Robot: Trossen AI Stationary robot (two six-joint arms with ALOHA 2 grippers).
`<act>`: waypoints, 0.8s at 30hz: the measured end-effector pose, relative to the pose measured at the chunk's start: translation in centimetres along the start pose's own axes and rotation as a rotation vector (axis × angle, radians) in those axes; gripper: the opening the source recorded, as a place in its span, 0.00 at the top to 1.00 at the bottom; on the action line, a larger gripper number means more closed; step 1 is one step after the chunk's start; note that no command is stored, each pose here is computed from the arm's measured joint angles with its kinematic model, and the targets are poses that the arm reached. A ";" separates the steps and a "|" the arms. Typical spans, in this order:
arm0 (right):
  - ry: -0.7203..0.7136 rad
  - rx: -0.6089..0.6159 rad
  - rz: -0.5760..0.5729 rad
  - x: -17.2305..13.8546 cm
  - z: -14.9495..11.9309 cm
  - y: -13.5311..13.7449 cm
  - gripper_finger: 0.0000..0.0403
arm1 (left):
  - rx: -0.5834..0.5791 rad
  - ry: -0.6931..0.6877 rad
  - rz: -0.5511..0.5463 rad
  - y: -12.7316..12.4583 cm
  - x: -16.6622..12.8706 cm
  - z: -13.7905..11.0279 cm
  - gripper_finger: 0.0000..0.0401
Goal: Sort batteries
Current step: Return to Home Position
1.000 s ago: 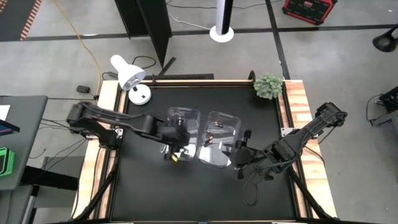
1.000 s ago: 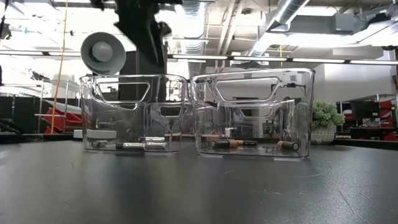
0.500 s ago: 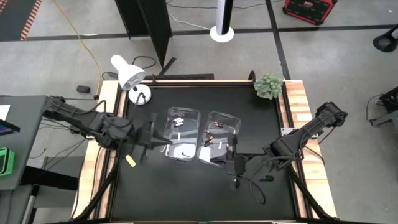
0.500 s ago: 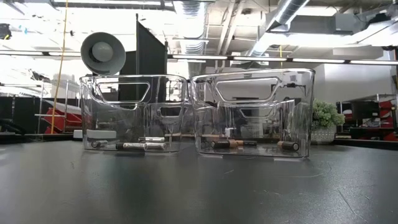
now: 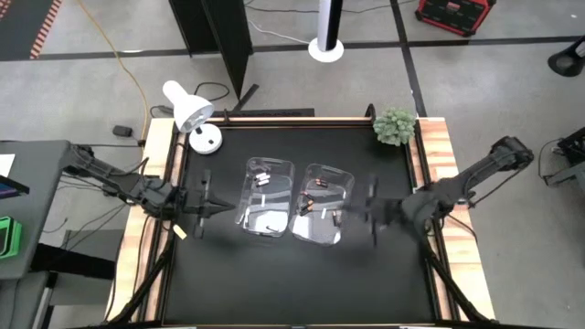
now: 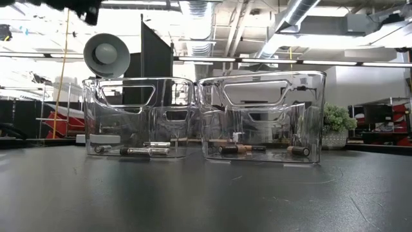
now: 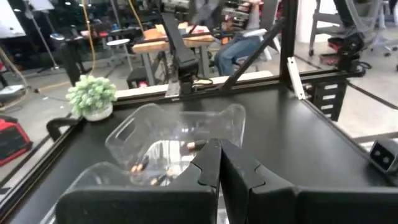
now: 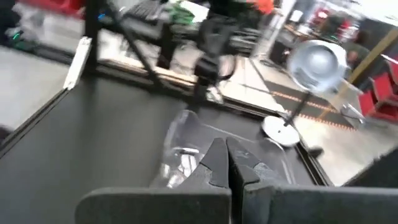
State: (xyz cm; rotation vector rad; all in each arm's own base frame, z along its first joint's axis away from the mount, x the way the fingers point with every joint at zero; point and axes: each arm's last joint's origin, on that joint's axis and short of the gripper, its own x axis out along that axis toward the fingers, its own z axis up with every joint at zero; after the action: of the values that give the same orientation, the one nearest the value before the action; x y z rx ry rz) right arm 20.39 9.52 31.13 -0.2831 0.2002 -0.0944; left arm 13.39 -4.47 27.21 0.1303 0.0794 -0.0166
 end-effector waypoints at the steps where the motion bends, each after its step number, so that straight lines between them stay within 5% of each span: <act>1: -0.011 0.022 -0.012 -0.8 -1.2 -0.6 1.00 | -0.001 -0.001 0.004 0.0 -0.3 -0.7 1.00; 13: -0.201 0.146 -0.082 -5.9 -11.9 -3.1 1.00 | -0.067 -0.080 0.065 0.8 -3.1 -6.1 1.00; 24: -0.322 0.174 -0.013 -6.9 -16.3 -3.7 1.00 | -0.070 -0.098 0.046 0.4 -3.0 -9.8 1.00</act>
State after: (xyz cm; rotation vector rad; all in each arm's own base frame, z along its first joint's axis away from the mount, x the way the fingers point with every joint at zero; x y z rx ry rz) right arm 9.97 2.46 18.14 -0.1227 -0.1293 -0.0774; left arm 9.64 -2.76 17.77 0.0610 -0.0206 0.0253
